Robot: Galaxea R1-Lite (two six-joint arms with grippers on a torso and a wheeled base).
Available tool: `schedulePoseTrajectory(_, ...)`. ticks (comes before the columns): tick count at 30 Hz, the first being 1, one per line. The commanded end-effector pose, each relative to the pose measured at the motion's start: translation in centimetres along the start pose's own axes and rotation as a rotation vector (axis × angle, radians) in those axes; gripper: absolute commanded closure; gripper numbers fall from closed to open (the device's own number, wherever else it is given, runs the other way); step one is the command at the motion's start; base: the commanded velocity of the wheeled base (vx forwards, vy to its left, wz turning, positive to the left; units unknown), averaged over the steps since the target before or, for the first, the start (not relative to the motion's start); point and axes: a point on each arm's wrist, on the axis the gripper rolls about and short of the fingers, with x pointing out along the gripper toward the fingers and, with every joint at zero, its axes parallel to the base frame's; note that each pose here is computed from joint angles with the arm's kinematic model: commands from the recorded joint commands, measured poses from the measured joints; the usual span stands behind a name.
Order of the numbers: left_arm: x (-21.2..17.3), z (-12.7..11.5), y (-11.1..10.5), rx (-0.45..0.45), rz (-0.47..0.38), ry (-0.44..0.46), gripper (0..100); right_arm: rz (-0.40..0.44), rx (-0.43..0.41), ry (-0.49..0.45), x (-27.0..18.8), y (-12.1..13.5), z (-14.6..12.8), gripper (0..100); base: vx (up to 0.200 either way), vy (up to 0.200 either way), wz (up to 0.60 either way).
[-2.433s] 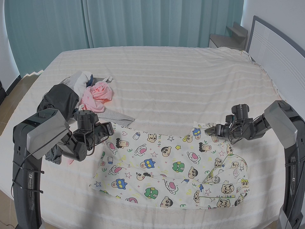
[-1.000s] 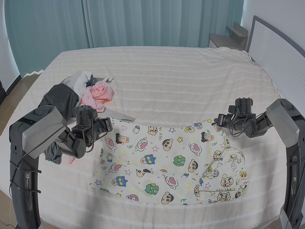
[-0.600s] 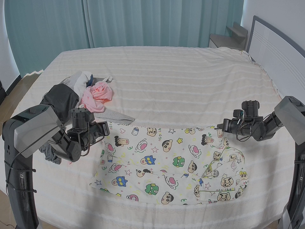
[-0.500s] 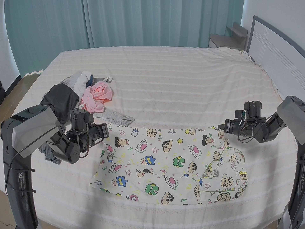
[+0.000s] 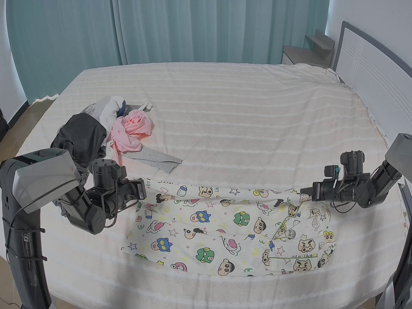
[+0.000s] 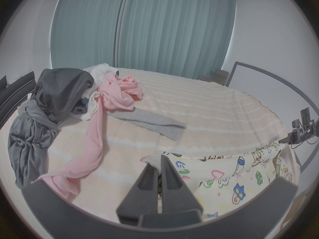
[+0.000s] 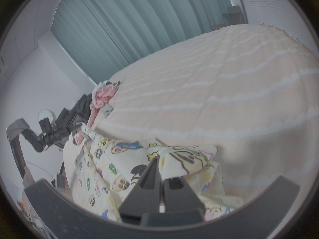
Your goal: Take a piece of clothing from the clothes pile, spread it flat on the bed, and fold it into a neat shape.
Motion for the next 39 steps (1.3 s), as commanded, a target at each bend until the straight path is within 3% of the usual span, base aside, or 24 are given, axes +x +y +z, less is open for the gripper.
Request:
schedulePoseTrajectory(1,-0.7,-1.7,-0.2,0.009,-0.002,0.058,100,0.005,-0.034,0.05,-1.1,0.3,-1.8,100,0.0,0.0,0.0)
schedulePoseTrajectory(21,-2.2,-4.4,-1.0,0.026,-0.023,0.127,100,0.014,-0.135,0.204,-2.6,0.5,-7.3,100,0.0,0.0,0.0)
schedulePoseTrajectory(37,-2.3,-5.7,-1.0,0.031,-0.02,0.173,100,0.014,-0.134,0.235,-2.4,0.5,-8.2,100,0.0,0.0,0.0)
schedulePoseTrajectory(38,-2.3,-5.7,-1.0,0.031,-0.019,0.173,100,0.014,-0.133,0.237,-2.4,0.5,-8.2,0,0.0,0.0,0.0)
schedulePoseTrajectory(39,-2.3,-5.8,-1.0,0.031,-0.02,0.176,100,0.014,-0.13,0.24,-2.4,0.5,-8.3,0,0.0,0.0,0.0)
